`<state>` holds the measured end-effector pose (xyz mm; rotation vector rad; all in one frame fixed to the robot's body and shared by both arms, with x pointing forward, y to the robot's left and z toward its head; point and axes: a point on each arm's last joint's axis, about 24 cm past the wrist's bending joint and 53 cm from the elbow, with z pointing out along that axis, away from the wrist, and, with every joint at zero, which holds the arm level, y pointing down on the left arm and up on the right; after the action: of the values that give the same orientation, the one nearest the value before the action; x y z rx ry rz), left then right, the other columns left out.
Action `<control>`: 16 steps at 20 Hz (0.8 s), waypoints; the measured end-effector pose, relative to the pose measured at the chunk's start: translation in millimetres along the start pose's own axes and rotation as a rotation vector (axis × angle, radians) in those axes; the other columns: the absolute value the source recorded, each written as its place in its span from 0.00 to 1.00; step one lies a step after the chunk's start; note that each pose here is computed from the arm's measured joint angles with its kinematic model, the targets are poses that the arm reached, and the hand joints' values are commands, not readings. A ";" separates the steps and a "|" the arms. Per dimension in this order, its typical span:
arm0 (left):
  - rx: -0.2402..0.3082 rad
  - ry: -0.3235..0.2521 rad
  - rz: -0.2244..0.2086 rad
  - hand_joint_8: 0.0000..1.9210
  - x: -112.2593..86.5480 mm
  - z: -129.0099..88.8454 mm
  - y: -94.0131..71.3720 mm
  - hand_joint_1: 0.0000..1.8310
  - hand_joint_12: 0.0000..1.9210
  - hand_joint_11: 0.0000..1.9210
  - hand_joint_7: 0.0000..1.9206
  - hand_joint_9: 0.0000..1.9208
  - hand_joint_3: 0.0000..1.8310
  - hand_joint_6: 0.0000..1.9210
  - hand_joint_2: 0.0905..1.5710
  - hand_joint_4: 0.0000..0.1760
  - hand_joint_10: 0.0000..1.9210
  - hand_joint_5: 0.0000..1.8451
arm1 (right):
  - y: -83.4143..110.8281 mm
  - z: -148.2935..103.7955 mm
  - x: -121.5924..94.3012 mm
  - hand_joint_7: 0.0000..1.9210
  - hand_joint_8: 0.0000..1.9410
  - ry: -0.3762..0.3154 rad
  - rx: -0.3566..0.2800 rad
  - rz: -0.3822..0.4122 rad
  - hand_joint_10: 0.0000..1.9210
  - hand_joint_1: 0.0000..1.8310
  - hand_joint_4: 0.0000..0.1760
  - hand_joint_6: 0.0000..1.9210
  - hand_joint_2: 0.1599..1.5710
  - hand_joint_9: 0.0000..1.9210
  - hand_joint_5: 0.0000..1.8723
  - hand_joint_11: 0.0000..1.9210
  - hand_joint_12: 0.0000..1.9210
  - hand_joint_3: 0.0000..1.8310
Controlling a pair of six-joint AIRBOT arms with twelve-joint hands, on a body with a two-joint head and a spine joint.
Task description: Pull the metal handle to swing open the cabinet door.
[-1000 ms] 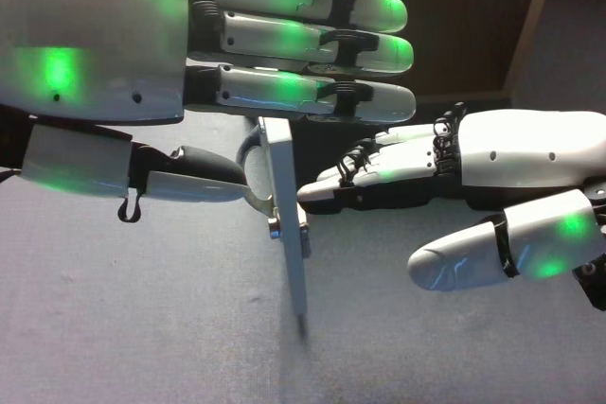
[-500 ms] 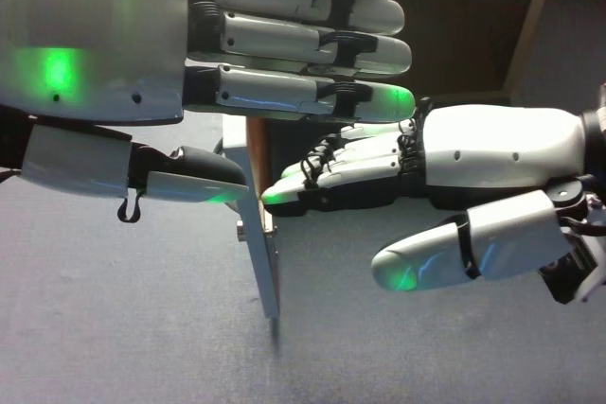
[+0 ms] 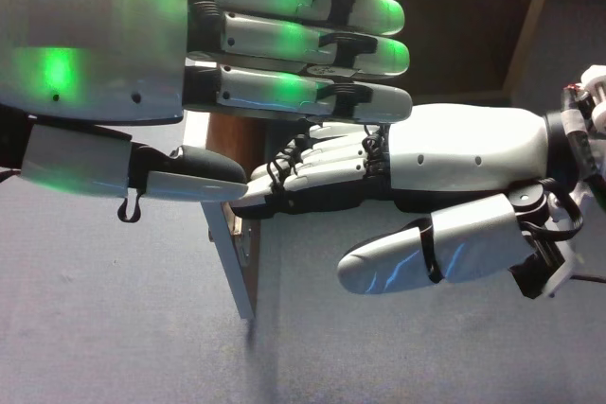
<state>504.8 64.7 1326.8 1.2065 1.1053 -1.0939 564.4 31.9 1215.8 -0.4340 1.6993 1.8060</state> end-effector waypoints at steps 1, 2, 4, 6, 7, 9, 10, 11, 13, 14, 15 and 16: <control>0.000 0.000 0.000 0.00 0.0 0.0 0.0 0.00 0.22 0.00 0.09 0.08 0.03 0.00 1.00 0.00 0.00 0.06 | 0.1 0.9 0.5 0.12 0.00 0.000 -0.001 -0.007 0.00 0.00 0.00 0.00 0.97 0.11 0.10 0.00 0.32 0.00; 0.000 0.000 0.000 0.00 0.0 0.0 -0.1 0.00 0.22 0.00 0.09 0.08 0.03 0.00 1.00 0.00 0.00 0.06 | 0.4 1.8 1.3 0.12 0.00 0.001 -0.003 -0.012 0.00 0.00 0.00 0.00 0.97 0.11 0.10 0.00 0.32 0.00; 0.000 0.000 0.000 0.00 0.1 0.0 0.0 0.00 0.23 0.00 0.09 0.08 0.02 0.00 1.00 0.00 0.00 0.06 | 1.2 4.0 4.5 0.12 0.00 0.006 -0.002 -0.018 0.00 0.00 0.00 0.00 0.97 0.11 0.09 0.00 0.31 0.00; 0.000 0.000 0.000 0.00 0.0 0.0 0.0 0.00 0.22 0.00 0.08 0.08 0.01 0.00 1.00 0.00 0.00 0.06 | 2.8 6.6 8.3 0.12 0.00 0.012 -0.003 -0.017 0.00 0.00 0.00 0.00 0.97 0.11 0.10 0.00 0.30 0.00; 0.000 0.000 0.000 0.00 0.0 0.0 -0.1 0.00 0.22 0.00 0.08 0.08 0.01 0.00 1.00 0.00 0.00 0.05 | 3.5 7.3 9.6 0.12 0.00 0.013 -0.003 -0.018 0.00 0.00 0.00 0.00 0.97 0.11 0.10 0.00 0.30 0.00; 0.000 0.000 0.000 0.00 0.0 0.0 0.0 0.00 0.24 0.00 0.09 0.08 0.01 0.00 1.00 0.00 0.00 0.06 | 4.2 8.6 11.3 0.12 0.00 0.016 -0.006 -0.018 0.00 0.00 0.00 0.00 0.96 0.11 0.09 0.00 0.30 0.00; 0.000 0.000 0.000 0.00 0.0 0.0 -0.1 0.00 0.24 0.00 0.09 0.08 0.01 0.00 1.00 0.00 0.00 0.06 | 3.7 8.5 11.0 0.12 0.00 0.015 -0.004 -0.019 0.00 0.00 0.00 0.00 0.96 0.11 0.09 0.00 0.30 0.00; 0.000 0.000 0.000 0.00 0.0 0.0 0.0 0.00 0.23 0.00 0.09 0.08 0.01 0.00 1.00 0.00 0.00 0.07 | 3.1 8.5 10.9 0.12 0.00 0.015 -0.001 -0.019 0.00 0.00 0.00 0.00 0.97 0.11 0.09 0.00 0.30 0.00; 0.000 0.000 0.000 0.00 -0.1 0.0 0.0 0.00 0.22 0.00 0.09 0.08 0.01 0.00 1.00 0.00 0.00 0.07 | 1.5 8.2 9.8 0.12 0.00 0.014 0.002 -0.021 0.00 0.00 0.00 0.00 0.97 0.11 0.10 0.00 0.31 0.00; 0.000 0.000 0.000 0.00 0.0 0.0 0.0 0.00 0.22 0.00 0.09 0.08 0.01 0.00 1.00 0.00 0.00 0.07 | -0.5 9.3 7.9 0.13 0.00 0.010 0.004 -0.023 0.00 0.00 0.00 0.00 0.97 0.11 0.10 0.00 0.32 0.00; 0.000 0.000 0.000 0.00 0.0 0.0 0.0 0.00 0.22 0.00 0.09 0.08 0.01 0.00 1.00 0.00 0.00 0.07 | -3.6 10.2 7.0 0.13 0.00 0.008 0.014 -0.025 0.00 0.00 0.00 0.00 0.97 0.11 0.10 0.00 0.32 0.00; 0.000 0.000 0.000 0.00 0.0 0.0 -0.1 0.00 0.22 0.00 0.09 0.08 0.01 0.00 1.00 0.00 0.00 0.07 | -8.6 10.5 3.5 0.13 0.00 0.003 0.024 -0.029 0.00 0.00 0.00 0.00 0.97 0.11 0.10 0.00 0.33 0.00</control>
<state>504.7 64.7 1326.8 1.2068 1.1051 -1.0942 569.0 42.8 1208.2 -0.4488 1.7065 1.7628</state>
